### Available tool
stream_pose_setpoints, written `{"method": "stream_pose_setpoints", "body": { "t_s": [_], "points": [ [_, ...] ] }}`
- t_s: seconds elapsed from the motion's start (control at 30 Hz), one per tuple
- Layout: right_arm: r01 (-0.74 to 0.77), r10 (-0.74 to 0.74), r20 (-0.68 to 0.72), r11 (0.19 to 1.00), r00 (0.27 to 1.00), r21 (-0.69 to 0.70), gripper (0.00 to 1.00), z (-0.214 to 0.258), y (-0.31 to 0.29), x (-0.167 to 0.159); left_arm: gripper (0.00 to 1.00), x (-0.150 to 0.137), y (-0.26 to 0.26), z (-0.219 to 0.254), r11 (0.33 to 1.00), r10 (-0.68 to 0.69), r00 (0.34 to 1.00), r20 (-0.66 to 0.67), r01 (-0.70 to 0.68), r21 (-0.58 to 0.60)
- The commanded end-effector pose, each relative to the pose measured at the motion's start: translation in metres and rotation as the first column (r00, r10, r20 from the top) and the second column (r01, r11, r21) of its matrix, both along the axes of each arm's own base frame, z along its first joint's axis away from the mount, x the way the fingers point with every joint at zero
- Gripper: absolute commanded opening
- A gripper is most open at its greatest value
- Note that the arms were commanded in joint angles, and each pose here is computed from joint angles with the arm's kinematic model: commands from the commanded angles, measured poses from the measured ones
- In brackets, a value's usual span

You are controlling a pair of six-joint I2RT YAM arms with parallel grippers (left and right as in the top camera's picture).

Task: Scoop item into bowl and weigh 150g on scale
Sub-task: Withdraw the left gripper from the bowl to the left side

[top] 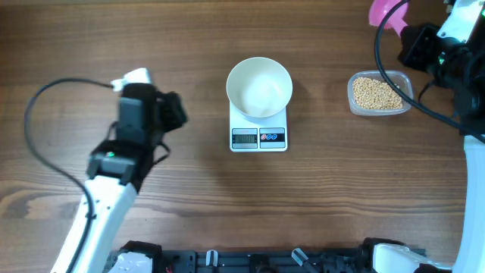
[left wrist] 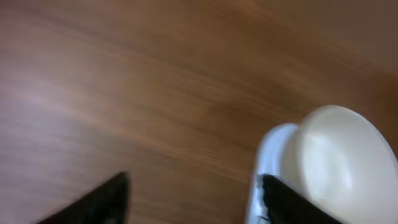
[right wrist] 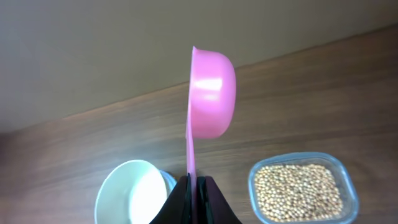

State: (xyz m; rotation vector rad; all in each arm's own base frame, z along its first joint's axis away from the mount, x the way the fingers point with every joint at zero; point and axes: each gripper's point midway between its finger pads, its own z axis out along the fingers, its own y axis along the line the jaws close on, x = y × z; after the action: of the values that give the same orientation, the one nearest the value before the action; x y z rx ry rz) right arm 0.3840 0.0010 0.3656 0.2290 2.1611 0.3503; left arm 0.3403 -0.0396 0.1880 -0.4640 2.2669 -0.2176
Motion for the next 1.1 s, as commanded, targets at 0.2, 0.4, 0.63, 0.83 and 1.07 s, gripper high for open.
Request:
{"method": "stream_pose_setpoints", "body": {
  "t_s": [0.2,0.4,0.63,0.83,1.07],
  "points": [
    [-0.067,0.067,0.029,0.998,0.997,0.004,0.04,0.009,0.010,-0.001,1.00,-0.007,0.062,-0.014,0.985,0.173,0.983,-0.069,-0.172,0.020],
    [-0.007,0.007,0.002,0.998,1.000,-0.056,0.04,-0.002,-0.006,0.008,1.00,-0.007,0.062,-0.015,0.985,0.173,0.982,-0.072,-0.172,0.020],
    [0.037,-0.035,0.099,0.999,0.994,-0.020,0.04,0.016,-0.016,0.027,1.00,-0.007,0.062,-0.015,0.985,0.173,0.982,-0.072,-0.172,0.020],
    [0.052,-0.054,0.096,0.998,0.994,0.020,0.04,0.017,-0.020,0.027,1.00,-0.007,0.062,-0.015,0.985,0.173,0.982,-0.072,-0.172,0.020],
    [0.081,-0.081,0.086,0.997,0.993,0.005,0.04,0.015,-0.026,0.026,1.00,-0.007,0.062,-0.015,0.985,0.173,0.982,-0.072,-0.172,0.020]
  ]
}}
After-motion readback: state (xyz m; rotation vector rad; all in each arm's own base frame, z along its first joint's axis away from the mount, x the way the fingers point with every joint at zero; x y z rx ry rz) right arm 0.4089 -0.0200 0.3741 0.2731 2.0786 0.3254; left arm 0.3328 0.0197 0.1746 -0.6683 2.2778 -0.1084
